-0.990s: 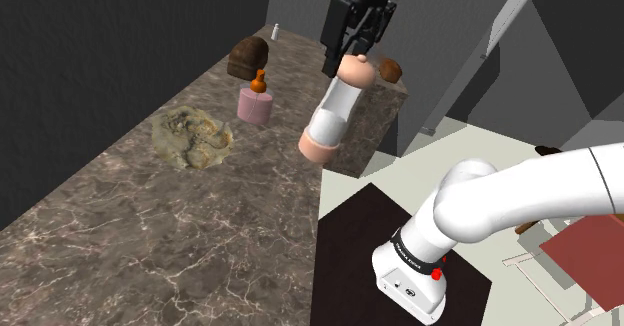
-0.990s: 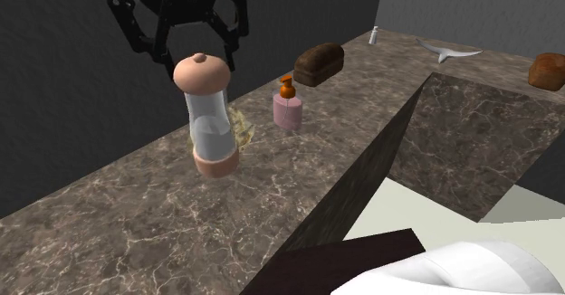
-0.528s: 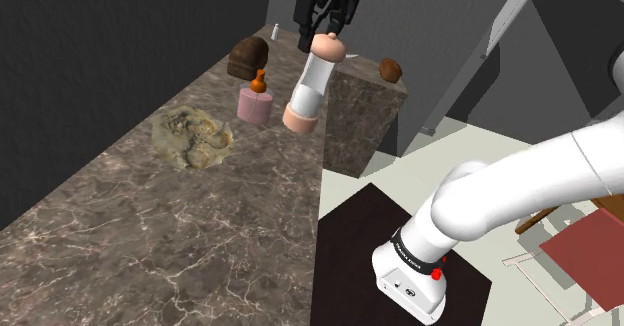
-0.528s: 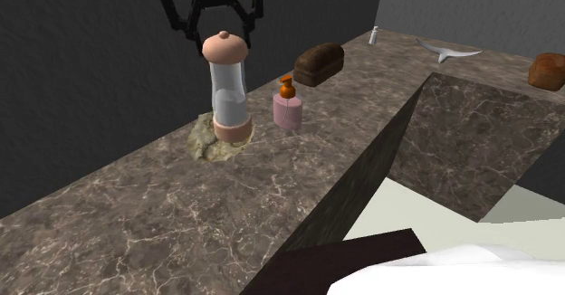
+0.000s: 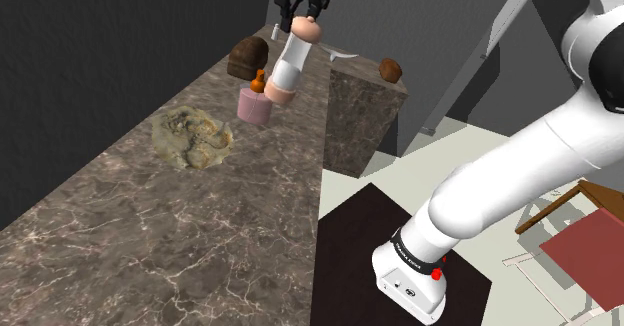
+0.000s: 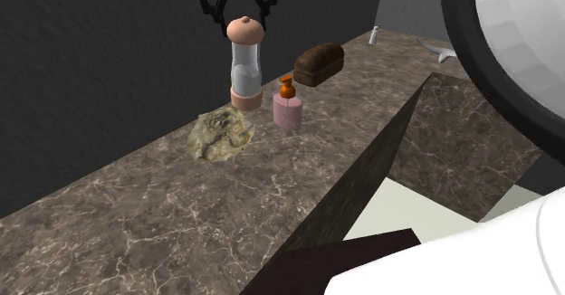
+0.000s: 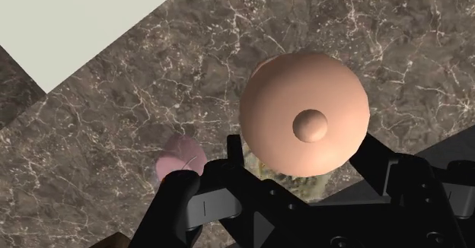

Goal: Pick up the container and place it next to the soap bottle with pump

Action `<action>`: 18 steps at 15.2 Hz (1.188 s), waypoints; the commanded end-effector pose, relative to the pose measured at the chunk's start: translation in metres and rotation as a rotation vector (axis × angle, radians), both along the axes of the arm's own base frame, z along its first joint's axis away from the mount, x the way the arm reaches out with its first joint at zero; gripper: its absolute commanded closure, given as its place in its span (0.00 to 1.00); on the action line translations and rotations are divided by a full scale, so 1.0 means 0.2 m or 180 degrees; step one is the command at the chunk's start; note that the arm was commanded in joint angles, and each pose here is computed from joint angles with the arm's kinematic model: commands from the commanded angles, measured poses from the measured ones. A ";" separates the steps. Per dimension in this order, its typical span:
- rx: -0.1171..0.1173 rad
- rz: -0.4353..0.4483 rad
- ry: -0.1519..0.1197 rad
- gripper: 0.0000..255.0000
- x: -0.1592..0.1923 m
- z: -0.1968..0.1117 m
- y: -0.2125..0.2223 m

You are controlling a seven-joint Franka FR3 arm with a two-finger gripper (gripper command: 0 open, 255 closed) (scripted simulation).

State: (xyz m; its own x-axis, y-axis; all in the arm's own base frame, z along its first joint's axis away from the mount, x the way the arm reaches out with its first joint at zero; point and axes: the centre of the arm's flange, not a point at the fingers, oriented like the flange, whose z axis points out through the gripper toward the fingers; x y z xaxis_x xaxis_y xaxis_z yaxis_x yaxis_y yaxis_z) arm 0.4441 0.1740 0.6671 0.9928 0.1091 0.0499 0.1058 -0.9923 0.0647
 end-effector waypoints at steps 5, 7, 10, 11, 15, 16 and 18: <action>0.0000 0.0000 -0.0002 1.00 0.40 0.01 -0.15; 0.0000 0.0000 -0.0002 1.00 0.40 -0.05 -0.15; 0.0000 0.0000 -0.0002 1.00 0.40 -0.13 -0.15; 0.0000 0.0000 -0.0002 1.00 0.40 -0.15 -0.15; 0.0000 0.0000 -0.0002 1.00 0.40 -0.26 -0.15; 0.0000 0.0000 -0.0002 1.00 0.40 -0.28 -0.15; 0.0000 0.0000 -0.0002 1.00 0.40 -0.34 -0.15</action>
